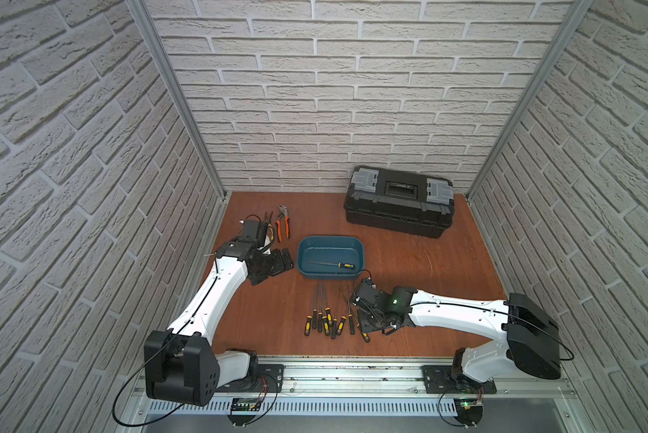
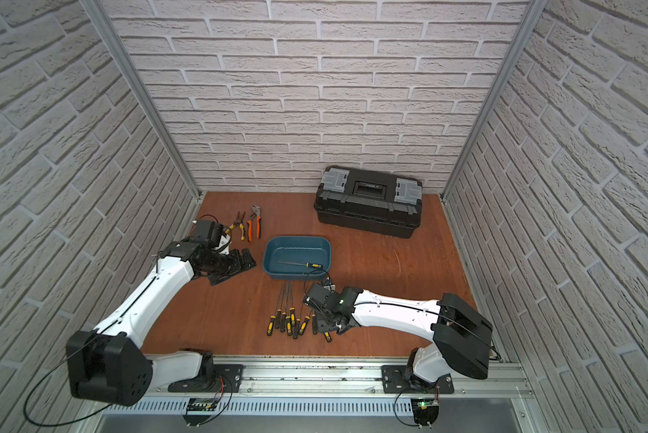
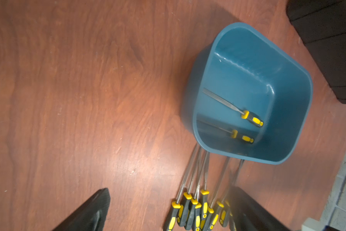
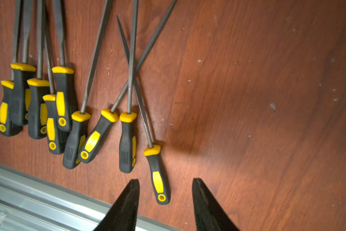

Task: Put the file tool into the storage box
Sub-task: Pick up the file tool from the center of the board.

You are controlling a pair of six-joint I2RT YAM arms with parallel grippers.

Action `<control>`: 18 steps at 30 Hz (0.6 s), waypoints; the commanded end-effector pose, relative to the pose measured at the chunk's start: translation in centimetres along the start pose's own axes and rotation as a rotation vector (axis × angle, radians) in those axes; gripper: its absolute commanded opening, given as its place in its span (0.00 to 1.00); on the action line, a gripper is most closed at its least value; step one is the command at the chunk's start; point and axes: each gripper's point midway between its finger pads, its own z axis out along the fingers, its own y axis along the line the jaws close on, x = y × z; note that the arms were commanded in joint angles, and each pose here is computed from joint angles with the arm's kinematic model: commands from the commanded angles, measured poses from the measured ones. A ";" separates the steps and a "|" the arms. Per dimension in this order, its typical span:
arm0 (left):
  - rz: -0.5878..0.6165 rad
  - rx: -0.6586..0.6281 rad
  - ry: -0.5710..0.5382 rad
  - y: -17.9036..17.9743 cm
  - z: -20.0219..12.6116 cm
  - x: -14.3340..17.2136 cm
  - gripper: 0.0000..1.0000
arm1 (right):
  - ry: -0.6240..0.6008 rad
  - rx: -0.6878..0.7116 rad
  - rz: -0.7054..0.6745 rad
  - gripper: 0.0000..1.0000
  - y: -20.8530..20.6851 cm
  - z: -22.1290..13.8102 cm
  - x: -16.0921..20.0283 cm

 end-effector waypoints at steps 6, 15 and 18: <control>-0.004 0.085 -0.028 -1.1 -0.2 0.3 0.98 | 0.043 0.014 -0.041 0.46 0.9 1.1 1.0; 0.025 0.087 0.010 -1.4 0.0 1.1 0.98 | 0.080 0.070 -0.108 0.44 1.4 2.2 1.2; 0.040 0.083 0.013 -1.5 0.1 1.3 0.98 | 0.091 0.094 -0.114 0.42 1.2 2.6 1.2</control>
